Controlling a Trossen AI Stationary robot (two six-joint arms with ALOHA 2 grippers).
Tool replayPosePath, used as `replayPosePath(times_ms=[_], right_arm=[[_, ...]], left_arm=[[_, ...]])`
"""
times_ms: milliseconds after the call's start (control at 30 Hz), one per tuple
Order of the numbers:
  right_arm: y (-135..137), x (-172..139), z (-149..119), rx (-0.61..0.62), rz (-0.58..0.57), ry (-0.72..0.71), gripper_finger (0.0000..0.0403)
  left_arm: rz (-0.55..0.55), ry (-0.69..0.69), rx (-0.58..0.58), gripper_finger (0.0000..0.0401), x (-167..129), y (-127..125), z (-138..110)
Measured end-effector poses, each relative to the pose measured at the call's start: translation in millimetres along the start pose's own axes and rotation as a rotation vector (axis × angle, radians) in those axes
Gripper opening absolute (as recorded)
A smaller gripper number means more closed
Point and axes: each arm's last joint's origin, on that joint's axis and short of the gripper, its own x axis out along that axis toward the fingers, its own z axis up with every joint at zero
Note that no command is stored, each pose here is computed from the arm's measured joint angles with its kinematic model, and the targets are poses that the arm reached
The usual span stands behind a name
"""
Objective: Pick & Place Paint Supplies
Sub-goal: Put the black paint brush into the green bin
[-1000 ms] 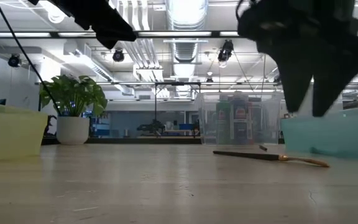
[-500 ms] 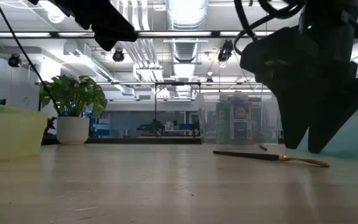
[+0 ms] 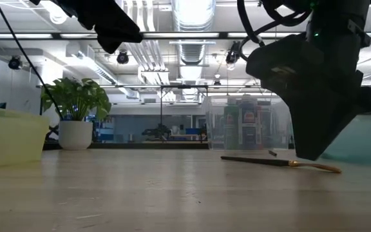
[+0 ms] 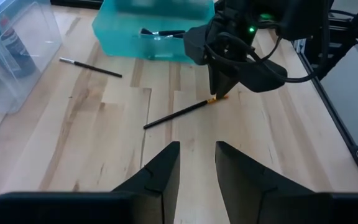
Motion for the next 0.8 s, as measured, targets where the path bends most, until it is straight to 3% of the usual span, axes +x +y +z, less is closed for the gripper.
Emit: replayPosePath(times_ms=[567, 800], right_arm=[[26, -21, 4, -0.017, 0.085, -0.061, 0.0062], [20, -18, 3, -0.007, 0.046, -0.051, 0.0116]], left_arm=[[-0.001, 0.001, -0.012, 0.0113, 0, 0, 0], [-0.001, 0.001, -0.012, 0.0113, 0, 0, 0]])
